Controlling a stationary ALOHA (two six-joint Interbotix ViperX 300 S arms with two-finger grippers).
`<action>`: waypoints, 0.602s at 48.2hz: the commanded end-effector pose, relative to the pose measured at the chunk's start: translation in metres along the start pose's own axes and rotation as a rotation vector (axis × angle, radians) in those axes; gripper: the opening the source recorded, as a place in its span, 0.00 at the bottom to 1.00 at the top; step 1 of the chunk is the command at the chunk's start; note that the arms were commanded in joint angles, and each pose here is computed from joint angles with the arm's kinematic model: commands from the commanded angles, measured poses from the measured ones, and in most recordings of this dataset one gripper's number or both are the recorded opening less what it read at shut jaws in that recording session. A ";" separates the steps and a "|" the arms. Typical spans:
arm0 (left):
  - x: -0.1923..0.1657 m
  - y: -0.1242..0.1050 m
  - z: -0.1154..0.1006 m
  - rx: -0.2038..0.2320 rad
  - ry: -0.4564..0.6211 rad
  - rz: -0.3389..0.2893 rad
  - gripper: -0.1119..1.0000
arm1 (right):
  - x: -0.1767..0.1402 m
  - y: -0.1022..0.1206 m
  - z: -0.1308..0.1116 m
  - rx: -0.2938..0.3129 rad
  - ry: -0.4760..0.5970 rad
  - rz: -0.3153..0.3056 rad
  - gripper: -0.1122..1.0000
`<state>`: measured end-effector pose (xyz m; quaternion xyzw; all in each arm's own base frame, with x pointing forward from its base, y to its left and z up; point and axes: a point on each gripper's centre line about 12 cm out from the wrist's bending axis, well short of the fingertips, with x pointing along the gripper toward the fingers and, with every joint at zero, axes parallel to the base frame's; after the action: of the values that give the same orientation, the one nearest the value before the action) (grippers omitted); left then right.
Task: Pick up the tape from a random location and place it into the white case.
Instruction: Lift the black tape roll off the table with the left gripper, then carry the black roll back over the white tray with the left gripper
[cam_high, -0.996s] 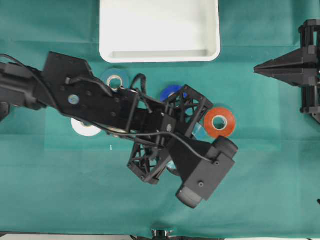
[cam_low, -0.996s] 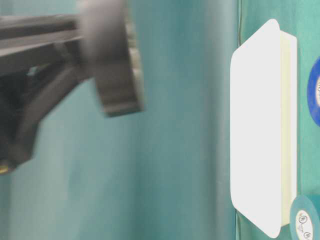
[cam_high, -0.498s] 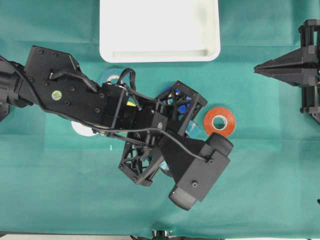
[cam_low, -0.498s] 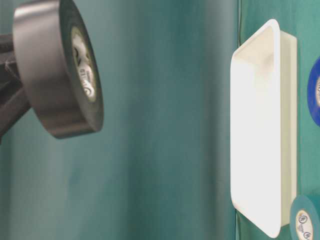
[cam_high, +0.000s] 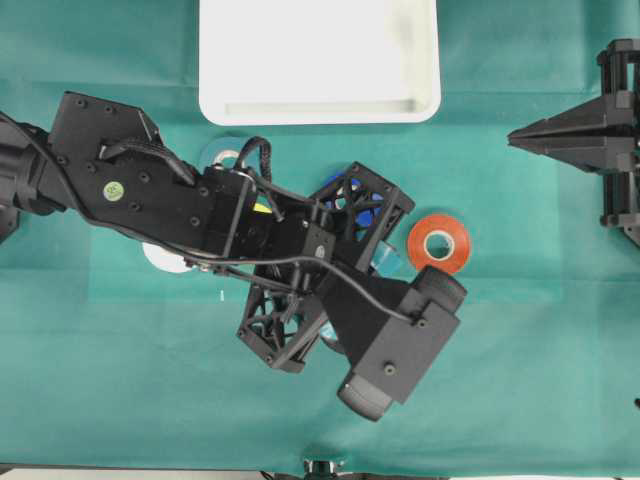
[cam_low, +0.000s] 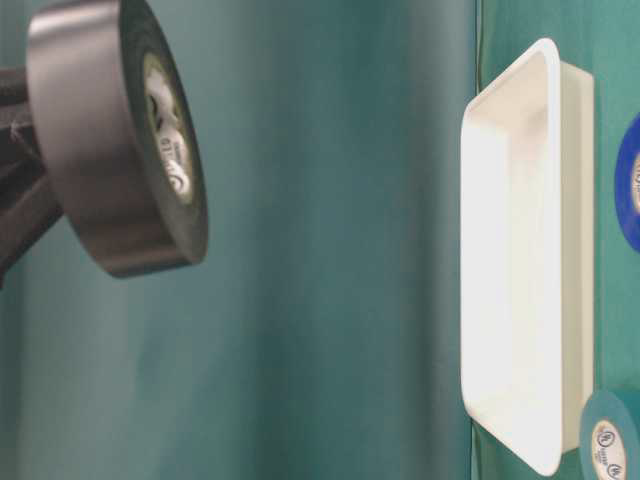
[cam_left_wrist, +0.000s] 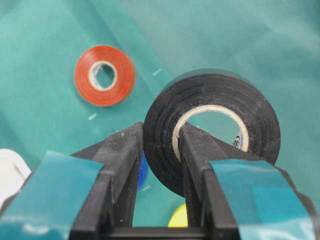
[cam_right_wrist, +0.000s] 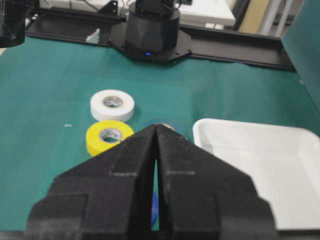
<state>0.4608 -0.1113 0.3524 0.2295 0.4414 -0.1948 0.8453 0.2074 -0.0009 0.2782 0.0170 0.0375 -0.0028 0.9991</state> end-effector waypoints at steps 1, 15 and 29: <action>-0.029 0.002 0.007 0.001 -0.064 0.026 0.27 | 0.002 0.000 0.011 0.000 -0.029 0.000 0.10; -0.028 0.002 0.007 0.001 -0.064 0.026 0.27 | 0.001 0.000 0.011 0.000 -0.028 0.000 0.10; -0.029 0.018 -0.001 -0.030 -0.055 0.047 0.27 | 0.001 0.000 0.012 0.002 -0.031 0.000 0.10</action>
<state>0.4624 -0.1050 0.3525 0.2265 0.4423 -0.1889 0.8470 0.2070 -0.0009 0.2787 0.0170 0.0368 -0.0028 0.9992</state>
